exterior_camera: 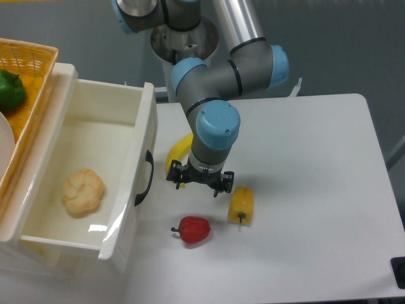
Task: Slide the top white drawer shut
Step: 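Lower the gripper beside the drawer front near its black handle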
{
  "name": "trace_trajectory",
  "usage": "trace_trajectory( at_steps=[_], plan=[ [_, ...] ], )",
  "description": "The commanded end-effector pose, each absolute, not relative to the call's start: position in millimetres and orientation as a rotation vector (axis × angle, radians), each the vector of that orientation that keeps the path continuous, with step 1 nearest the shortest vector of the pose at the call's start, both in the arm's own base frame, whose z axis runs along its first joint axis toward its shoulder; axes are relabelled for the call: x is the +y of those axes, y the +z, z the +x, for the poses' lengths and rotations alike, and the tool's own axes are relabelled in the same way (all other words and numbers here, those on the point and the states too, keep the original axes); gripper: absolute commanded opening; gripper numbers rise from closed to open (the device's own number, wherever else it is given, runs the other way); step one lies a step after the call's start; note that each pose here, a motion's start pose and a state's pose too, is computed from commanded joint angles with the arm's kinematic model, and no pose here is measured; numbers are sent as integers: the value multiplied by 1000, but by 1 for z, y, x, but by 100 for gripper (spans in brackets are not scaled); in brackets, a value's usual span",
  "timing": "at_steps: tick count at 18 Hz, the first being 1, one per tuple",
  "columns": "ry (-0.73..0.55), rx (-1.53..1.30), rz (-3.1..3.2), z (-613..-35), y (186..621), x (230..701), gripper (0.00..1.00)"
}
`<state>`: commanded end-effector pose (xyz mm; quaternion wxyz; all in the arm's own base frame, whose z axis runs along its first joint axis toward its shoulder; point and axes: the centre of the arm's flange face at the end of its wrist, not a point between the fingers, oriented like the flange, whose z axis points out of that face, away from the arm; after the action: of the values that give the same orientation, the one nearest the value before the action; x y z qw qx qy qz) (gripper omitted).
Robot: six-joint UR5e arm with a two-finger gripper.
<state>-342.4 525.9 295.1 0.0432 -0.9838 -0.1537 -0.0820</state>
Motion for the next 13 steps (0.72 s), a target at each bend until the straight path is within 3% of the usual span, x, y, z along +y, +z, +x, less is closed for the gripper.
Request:
trace_trajectory(
  at_steps=[13],
  plan=[
    [-256,-431,-3004,-334,296,541,100]
  ],
)
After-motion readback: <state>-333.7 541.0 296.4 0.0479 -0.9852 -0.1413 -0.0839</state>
